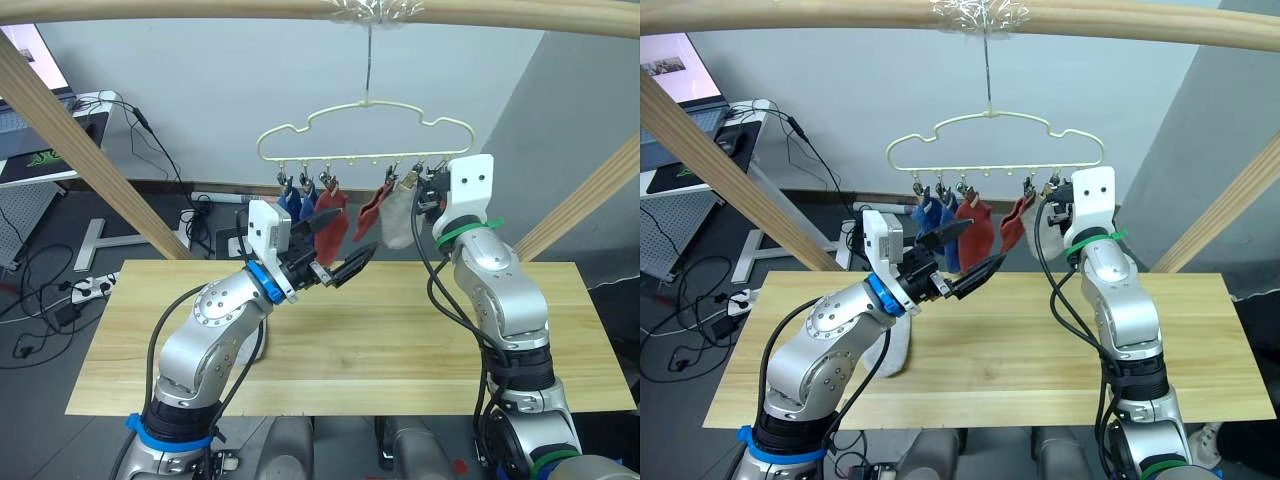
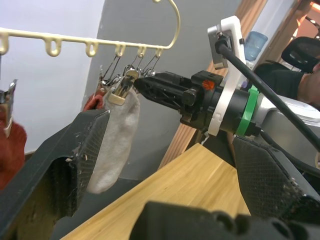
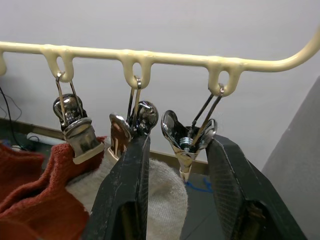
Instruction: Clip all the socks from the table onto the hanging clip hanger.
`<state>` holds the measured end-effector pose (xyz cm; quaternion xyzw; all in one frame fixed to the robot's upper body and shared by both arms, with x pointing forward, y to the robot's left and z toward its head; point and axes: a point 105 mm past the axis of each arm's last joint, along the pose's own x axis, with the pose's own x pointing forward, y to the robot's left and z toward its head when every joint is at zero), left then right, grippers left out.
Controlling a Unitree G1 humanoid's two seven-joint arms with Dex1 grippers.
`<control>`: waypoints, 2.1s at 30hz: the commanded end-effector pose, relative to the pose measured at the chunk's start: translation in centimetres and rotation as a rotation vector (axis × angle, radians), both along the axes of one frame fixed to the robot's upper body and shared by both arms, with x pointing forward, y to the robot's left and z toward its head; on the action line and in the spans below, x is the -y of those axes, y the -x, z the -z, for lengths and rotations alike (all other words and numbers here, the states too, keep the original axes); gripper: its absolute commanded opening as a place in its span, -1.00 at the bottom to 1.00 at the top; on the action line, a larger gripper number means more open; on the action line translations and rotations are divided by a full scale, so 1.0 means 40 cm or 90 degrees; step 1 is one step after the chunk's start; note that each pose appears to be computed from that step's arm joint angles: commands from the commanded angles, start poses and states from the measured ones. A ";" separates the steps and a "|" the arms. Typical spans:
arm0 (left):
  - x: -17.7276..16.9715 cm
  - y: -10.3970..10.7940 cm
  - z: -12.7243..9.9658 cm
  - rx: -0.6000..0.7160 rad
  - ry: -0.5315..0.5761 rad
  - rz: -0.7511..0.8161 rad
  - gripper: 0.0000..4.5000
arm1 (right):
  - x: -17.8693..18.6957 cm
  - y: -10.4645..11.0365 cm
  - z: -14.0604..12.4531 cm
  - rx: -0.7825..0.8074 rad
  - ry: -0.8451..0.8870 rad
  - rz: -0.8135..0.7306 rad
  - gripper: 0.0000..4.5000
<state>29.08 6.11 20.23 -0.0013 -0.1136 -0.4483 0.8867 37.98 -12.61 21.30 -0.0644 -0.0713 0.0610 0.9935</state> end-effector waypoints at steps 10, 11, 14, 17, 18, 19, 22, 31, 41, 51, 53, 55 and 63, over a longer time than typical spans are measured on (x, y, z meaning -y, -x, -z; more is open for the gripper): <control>-0.001 0.019 -0.028 0.029 0.011 0.006 1.00 | 0.037 0.015 -0.028 0.033 0.021 0.035 -0.23; -0.001 0.020 -0.027 0.029 0.011 0.006 1.00 | 0.037 0.018 -0.029 0.034 0.021 0.034 -0.23; 0.000 0.021 -0.026 0.028 0.012 0.007 1.00 | 0.033 0.029 -0.033 0.043 0.023 0.024 -0.23; -0.001 0.021 -0.026 0.028 0.012 0.007 1.00 | 0.030 0.041 -0.038 0.053 0.025 0.020 -0.23; -0.001 0.021 -0.026 0.028 0.012 0.006 1.00 | 0.030 0.043 -0.039 0.054 0.025 0.020 -0.23; -0.001 0.021 -0.026 0.028 0.013 0.006 1.00 | 0.031 0.045 -0.036 0.051 0.025 0.020 -0.23; 0.000 0.021 -0.026 0.027 0.013 0.008 1.00 | 0.037 0.046 -0.024 0.039 0.022 0.029 -0.23; 0.005 0.019 -0.033 0.031 0.016 0.011 1.00 | 0.045 0.022 -0.032 0.038 0.011 0.046 -0.23; 0.010 0.015 -0.054 0.041 0.026 0.011 1.00 | 0.018 0.007 -0.063 0.061 0.004 0.025 -0.23; 0.016 0.016 -0.073 0.051 0.037 0.013 1.00 | 0.017 0.000 -0.064 0.063 0.006 0.023 -0.23; 0.018 0.018 -0.076 0.051 0.042 0.016 1.00 | 0.017 0.000 -0.063 0.062 0.004 0.024 -0.23; 0.020 0.020 -0.080 0.052 0.046 0.020 1.00 | 0.018 -0.002 -0.063 0.061 0.002 0.024 -0.23; 0.022 0.020 -0.083 0.049 0.050 0.024 1.00 | 0.029 0.000 -0.058 0.057 -0.007 0.028 -1.00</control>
